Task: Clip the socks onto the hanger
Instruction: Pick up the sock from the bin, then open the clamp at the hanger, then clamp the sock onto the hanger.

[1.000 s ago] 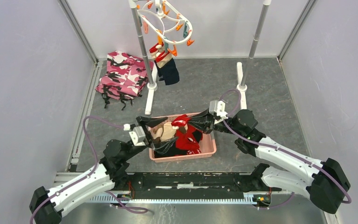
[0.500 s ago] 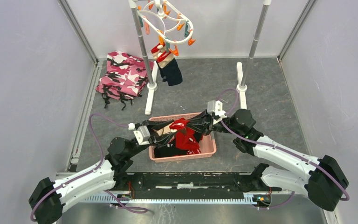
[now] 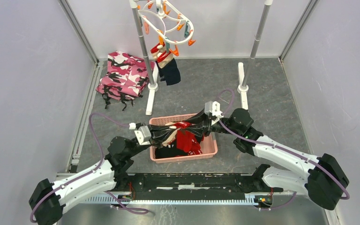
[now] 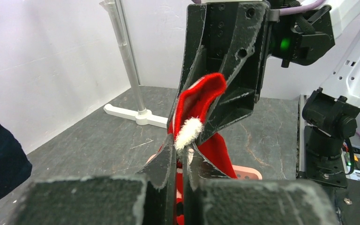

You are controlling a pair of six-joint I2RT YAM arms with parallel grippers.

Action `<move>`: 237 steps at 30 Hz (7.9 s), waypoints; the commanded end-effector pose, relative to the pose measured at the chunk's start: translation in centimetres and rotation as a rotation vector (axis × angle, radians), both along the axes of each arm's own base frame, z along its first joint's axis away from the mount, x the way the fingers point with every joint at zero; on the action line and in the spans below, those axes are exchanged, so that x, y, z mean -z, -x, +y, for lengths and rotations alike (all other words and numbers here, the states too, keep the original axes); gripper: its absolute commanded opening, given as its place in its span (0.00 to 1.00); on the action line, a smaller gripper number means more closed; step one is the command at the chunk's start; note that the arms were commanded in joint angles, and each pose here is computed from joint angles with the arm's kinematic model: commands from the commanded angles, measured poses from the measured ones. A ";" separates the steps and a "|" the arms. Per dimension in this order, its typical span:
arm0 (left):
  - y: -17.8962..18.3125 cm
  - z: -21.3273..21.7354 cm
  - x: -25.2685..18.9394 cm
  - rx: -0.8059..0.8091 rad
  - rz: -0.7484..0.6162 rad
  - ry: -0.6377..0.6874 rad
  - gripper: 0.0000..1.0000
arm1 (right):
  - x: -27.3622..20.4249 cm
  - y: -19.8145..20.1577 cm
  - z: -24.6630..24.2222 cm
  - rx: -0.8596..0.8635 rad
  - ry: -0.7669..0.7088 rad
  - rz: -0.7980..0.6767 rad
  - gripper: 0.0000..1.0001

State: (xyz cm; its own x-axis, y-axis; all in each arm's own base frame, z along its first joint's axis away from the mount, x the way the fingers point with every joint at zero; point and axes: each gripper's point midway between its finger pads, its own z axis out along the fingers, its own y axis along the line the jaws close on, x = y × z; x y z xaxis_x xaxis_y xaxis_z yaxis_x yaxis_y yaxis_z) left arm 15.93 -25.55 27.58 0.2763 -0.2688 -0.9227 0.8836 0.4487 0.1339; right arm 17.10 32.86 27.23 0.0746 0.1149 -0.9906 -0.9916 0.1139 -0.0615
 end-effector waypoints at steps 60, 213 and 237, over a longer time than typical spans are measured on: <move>-6.3 -0.1 -2.4 -0.210 0.268 -0.001 0.02 | -3.3 -6.3 -2.3 0.341 0.104 -0.238 0.45; -25.0 2.5 -9.0 -0.356 0.580 0.159 0.02 | -17.4 -24.9 4.3 0.528 -0.202 -0.028 0.02; -22.7 2.5 -12.3 -0.288 0.518 0.188 0.02 | -17.1 -25.3 3.7 0.571 -0.168 -0.066 0.02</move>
State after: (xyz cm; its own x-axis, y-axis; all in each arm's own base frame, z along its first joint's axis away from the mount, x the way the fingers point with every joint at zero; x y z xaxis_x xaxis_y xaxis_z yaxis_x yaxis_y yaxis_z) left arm 39.68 -23.32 35.63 -0.1744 -0.3698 -0.9126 0.6113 0.6859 -0.3947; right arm 43.41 37.18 40.95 0.1686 0.1751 -0.9700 -0.7653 0.6434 -0.0169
